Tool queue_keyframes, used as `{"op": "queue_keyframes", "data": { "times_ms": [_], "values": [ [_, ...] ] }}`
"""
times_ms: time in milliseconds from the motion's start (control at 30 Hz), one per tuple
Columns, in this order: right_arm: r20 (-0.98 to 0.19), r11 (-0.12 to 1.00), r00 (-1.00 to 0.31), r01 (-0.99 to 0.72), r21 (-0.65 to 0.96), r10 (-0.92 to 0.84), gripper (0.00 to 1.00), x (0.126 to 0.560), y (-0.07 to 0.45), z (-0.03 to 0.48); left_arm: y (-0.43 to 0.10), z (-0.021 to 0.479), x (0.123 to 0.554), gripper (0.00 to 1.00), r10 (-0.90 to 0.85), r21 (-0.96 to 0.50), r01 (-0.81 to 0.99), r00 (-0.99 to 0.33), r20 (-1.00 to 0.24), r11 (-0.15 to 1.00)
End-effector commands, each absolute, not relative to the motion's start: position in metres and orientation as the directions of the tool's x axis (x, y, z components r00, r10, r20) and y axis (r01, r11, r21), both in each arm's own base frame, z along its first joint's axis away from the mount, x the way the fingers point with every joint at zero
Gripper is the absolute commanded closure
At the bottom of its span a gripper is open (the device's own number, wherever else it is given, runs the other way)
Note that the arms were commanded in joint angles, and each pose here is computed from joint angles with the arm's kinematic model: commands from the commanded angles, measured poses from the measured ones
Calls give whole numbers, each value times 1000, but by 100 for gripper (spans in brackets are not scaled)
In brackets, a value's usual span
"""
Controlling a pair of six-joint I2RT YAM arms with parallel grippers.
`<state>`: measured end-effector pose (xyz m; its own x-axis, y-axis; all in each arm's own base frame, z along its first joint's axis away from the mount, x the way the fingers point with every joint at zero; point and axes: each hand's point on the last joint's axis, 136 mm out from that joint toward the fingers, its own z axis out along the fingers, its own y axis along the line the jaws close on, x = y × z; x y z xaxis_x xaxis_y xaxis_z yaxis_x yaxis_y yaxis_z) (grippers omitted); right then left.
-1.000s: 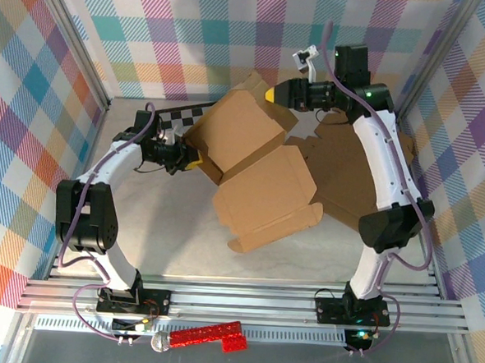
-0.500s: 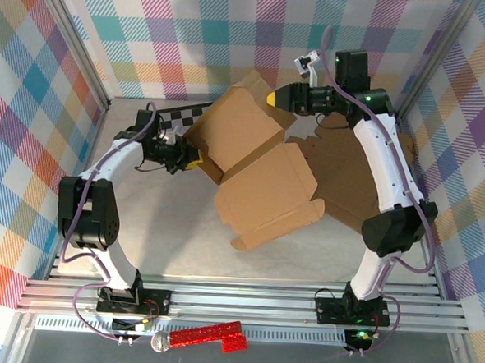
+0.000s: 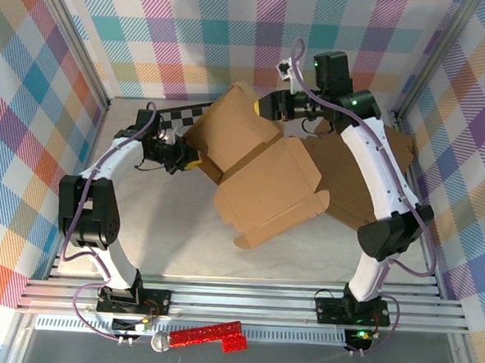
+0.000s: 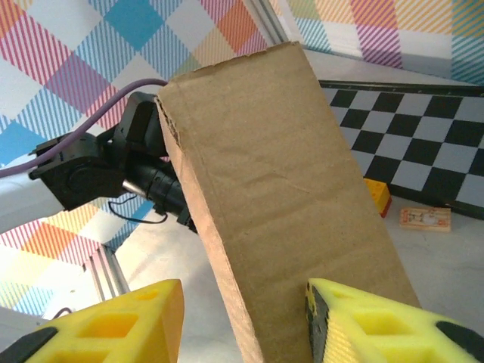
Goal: Fold the paper box
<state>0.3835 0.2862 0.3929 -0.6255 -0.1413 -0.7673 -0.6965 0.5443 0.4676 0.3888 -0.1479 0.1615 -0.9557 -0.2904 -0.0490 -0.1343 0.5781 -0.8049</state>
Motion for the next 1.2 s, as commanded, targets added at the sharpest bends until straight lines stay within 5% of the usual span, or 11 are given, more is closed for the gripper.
{"op": "queue_keyframes", "data": {
  "times_ms": [0, 567, 1000, 1167],
  "values": [
    [-794, 595, -586, -699, 397, -159, 53, 387, 280, 398, -150, 174, 390, 100, -278, -817, -111, -959, -62, 566],
    [-807, 789, -476, -614, 22, -349, 42, 420, 282, 363, -150, 175, 383, 100, -259, -790, -99, -963, -77, 605],
    [-740, 849, -456, -433, -302, -495, 66, 453, 270, 329, -151, 177, 383, 100, -246, -776, -90, -966, -86, 625],
    [-713, 855, -474, -322, -406, -516, 85, 463, 257, 324, -151, 177, 384, 100, -241, -772, -90, -967, -84, 629]
  ]
}}
